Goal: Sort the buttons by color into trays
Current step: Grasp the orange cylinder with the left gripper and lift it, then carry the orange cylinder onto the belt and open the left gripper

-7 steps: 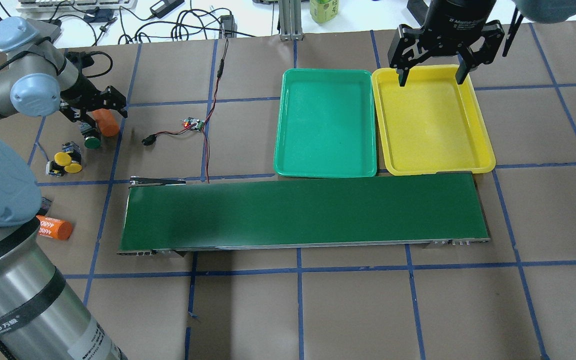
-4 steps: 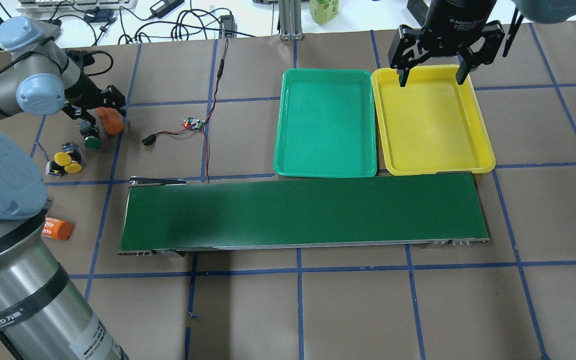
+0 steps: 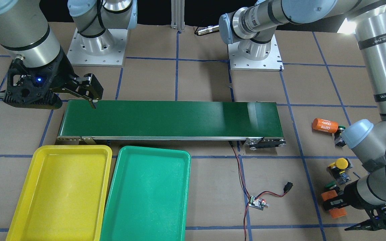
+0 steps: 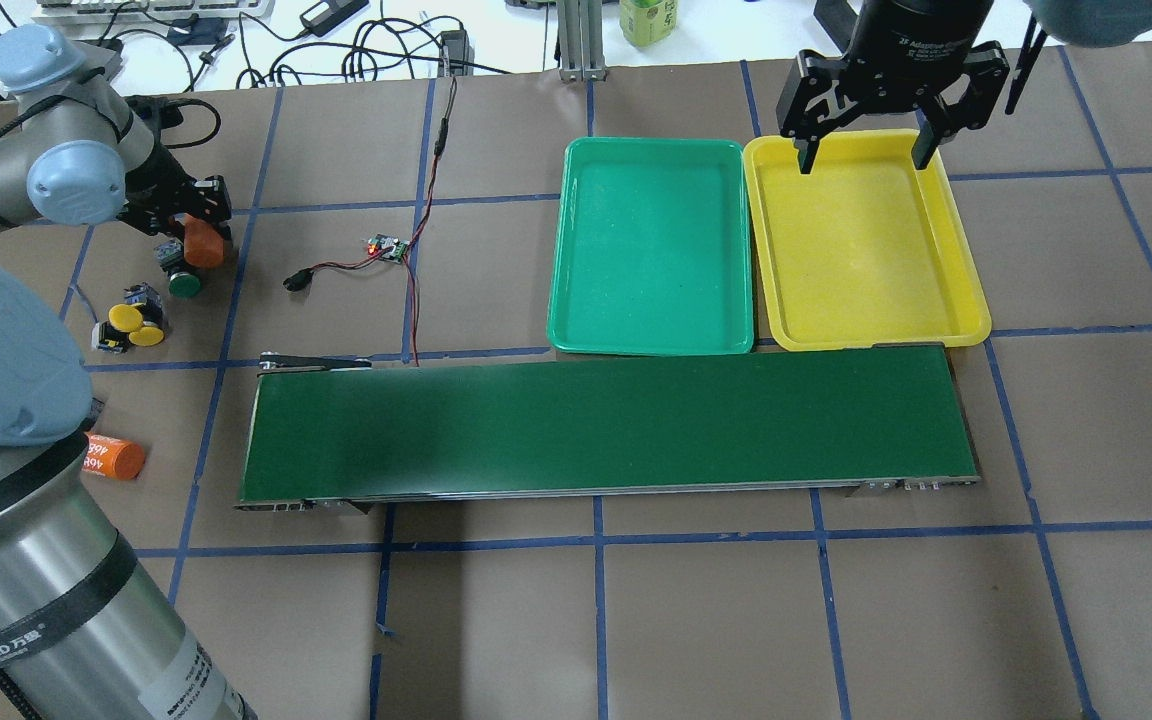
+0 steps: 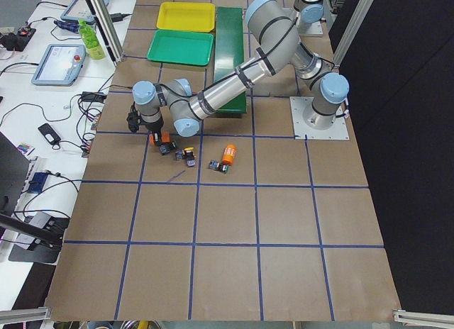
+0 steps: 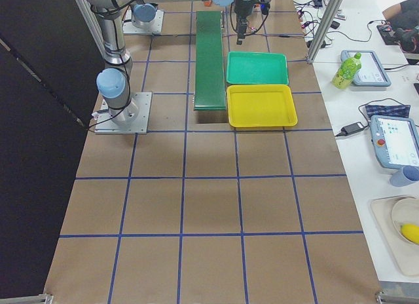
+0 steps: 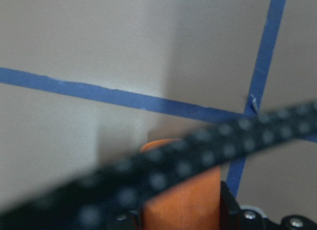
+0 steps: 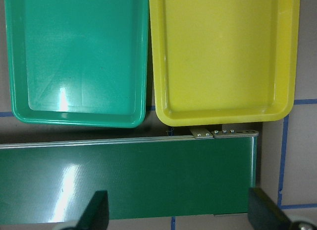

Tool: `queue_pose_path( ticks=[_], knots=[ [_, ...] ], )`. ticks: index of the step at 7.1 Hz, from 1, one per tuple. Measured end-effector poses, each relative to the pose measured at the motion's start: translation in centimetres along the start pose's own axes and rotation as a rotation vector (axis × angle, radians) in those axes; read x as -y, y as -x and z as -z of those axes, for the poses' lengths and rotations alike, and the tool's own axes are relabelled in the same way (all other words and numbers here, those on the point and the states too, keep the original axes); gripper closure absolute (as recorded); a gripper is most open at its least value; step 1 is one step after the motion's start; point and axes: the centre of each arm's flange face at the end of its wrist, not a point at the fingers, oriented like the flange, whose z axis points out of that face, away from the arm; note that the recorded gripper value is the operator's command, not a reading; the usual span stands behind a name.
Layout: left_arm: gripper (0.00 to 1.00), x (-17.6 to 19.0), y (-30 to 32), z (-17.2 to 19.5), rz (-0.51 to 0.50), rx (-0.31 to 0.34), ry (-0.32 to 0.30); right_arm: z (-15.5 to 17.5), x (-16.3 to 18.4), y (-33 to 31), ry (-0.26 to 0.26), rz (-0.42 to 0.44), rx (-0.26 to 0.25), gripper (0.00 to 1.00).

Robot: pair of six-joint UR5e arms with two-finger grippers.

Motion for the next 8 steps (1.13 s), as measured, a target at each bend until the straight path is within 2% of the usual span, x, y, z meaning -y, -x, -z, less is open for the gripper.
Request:
queue_pose_path(
  ticks=[2, 4, 6, 8],
  knots=[
    [0.92, -3.2, -3.0, 4.9, 0.048, -0.004, 0.072, 0.0, 0.0, 0.0, 0.001, 0.000, 0.000, 0.00],
    [0.93, -10.7, -5.8, 9.1, 0.156, -0.003, 0.139, 0.0, 0.0, 0.0, 0.001, 0.001, 0.000, 0.00],
    [0.95, -19.2, -8.1, 10.6, 0.292, 0.002, 0.183, 0.0, 0.0, 0.0, 0.001, 0.001, 0.001, 0.00],
    [0.96, -25.8, -10.0, 9.8, 0.392, 0.015, 0.222, -0.1, 0.0, 0.0, 0.002, 0.001, 0.000, 0.00]
  ],
)
